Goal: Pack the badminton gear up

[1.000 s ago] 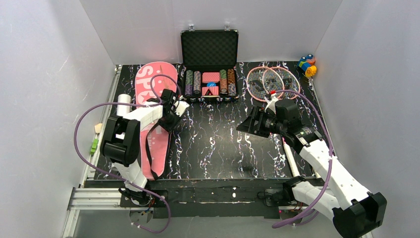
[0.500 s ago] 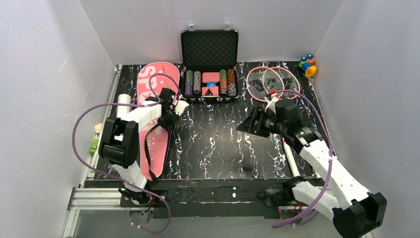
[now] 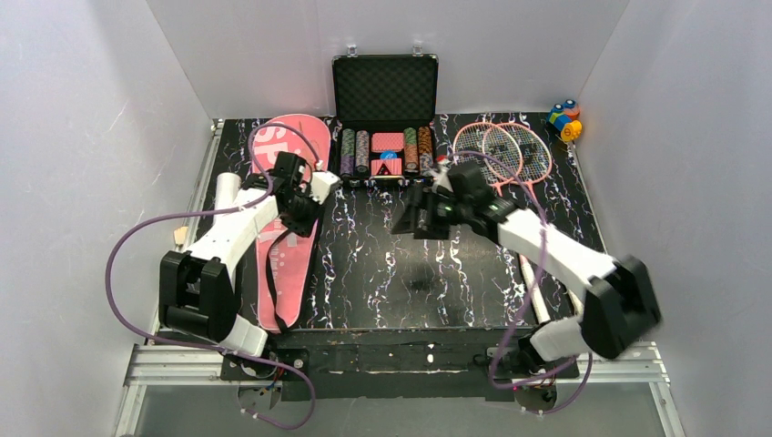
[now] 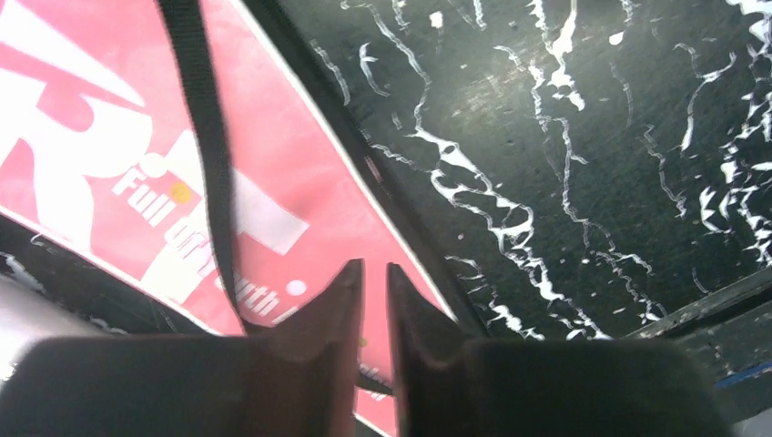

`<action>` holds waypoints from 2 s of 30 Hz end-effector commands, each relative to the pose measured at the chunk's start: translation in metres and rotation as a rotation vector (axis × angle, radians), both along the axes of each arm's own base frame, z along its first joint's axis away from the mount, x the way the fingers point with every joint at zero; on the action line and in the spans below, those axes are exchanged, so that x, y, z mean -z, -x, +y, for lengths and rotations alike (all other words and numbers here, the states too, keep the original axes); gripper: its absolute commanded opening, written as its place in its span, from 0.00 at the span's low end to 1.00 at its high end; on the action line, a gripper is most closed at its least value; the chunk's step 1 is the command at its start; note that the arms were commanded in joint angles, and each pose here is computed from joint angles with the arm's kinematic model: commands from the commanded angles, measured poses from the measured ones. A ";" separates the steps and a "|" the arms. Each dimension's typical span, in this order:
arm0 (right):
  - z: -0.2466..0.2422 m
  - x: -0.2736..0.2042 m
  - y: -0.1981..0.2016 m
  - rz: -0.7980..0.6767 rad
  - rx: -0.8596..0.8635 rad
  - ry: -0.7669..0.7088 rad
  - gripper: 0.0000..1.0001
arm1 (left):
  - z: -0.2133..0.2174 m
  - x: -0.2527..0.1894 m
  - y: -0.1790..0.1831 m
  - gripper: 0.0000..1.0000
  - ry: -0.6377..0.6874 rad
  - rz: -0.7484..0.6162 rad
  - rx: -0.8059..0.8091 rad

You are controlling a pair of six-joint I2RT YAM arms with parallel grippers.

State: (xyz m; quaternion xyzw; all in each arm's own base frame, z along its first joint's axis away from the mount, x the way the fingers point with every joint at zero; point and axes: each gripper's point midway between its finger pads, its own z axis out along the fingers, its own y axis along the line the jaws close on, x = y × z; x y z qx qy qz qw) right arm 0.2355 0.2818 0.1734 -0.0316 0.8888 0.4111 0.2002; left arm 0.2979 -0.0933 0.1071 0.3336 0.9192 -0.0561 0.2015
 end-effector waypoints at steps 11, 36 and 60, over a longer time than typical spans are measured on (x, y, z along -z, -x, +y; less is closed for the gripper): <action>0.198 0.024 -0.069 -0.049 -0.254 0.037 0.87 | 0.095 -0.084 -0.017 0.51 0.146 -0.186 -0.320; 0.263 0.108 -0.106 0.048 -0.213 -0.009 0.68 | 0.138 0.005 -0.031 0.52 -0.019 -0.074 -0.331; 0.278 0.110 -0.109 0.123 -0.174 -0.215 0.61 | 0.139 0.108 -0.022 0.25 -0.111 0.155 -0.220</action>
